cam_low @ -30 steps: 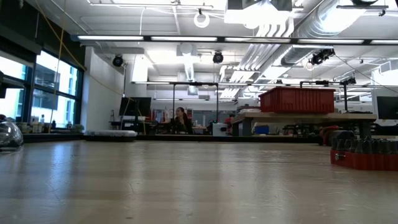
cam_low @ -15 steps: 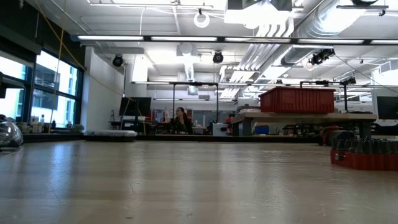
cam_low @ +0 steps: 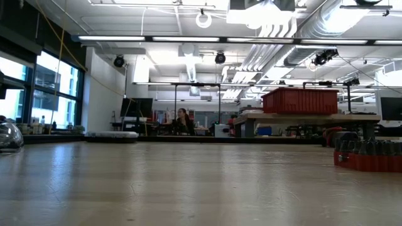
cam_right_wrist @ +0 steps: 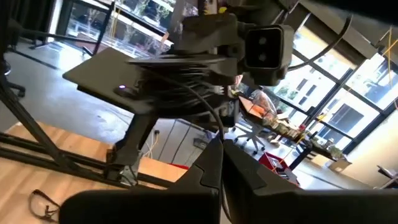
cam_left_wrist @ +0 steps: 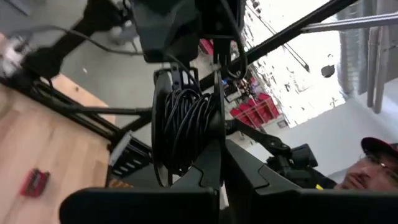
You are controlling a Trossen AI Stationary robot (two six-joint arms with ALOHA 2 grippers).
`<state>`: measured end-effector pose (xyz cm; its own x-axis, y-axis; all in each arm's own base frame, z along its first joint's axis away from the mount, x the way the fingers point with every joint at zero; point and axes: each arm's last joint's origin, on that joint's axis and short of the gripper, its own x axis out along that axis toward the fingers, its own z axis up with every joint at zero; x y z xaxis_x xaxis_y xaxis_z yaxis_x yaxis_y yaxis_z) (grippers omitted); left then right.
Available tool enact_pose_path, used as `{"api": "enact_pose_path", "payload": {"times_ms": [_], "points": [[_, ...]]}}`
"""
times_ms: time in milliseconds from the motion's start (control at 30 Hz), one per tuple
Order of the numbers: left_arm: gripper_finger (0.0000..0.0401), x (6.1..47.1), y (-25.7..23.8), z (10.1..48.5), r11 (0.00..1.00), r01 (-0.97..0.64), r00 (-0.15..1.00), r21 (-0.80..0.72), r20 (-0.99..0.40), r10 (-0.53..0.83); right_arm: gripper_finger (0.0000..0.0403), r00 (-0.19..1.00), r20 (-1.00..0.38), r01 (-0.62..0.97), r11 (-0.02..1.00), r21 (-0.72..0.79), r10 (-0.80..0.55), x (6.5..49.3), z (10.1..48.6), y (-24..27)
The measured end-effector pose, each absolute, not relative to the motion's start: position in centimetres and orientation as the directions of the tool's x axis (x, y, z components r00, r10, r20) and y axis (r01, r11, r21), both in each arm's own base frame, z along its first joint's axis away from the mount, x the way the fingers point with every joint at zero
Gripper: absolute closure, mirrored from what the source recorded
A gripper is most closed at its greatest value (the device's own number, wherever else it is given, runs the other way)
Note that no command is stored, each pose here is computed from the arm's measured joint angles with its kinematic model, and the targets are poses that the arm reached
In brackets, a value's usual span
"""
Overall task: Coil cords
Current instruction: Coil the black wire into the spool
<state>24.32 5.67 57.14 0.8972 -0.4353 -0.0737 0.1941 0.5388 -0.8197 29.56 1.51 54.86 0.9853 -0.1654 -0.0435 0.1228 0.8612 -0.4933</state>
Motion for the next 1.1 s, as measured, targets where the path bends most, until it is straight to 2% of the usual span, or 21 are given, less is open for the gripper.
{"api": "enact_pose_path", "payload": {"times_ms": [233,467,733,900,1100], "points": [[0.0400,26.7,4.8,56.7,0.472,0.226,0.861,-0.852,-0.052,-0.507,0.0403,0.988,0.026,0.148,0.866,-0.478,-0.155,29.8,55.5,0.6],[0.0400,29.4,5.1,57.5,0.398,0.378,0.816,-0.836,0.097,-0.570,0.0403,0.992,0.057,0.127,0.874,-0.469,-0.114,30.4,55.5,0.6],[0.0400,30.7,6.0,58.1,0.406,0.486,0.798,-0.774,0.203,-0.567,0.0403,0.986,0.135,0.142,0.902,-0.407,-0.094,31.0,56.0,0.7],[0.0400,31.6,6.2,58.3,0.376,0.544,0.766,-0.750,0.262,-0.587,0.0403,0.977,0.201,0.143,0.910,-0.389,-0.068,31.4,56.4,0.8],[0.0400,32.2,6.4,58.7,0.374,0.613,0.736,-0.696,0.331,-0.591,0.0400,0.968,0.247,0.111,0.948,-0.298,-0.035,31.9,56.6,0.9]]}}
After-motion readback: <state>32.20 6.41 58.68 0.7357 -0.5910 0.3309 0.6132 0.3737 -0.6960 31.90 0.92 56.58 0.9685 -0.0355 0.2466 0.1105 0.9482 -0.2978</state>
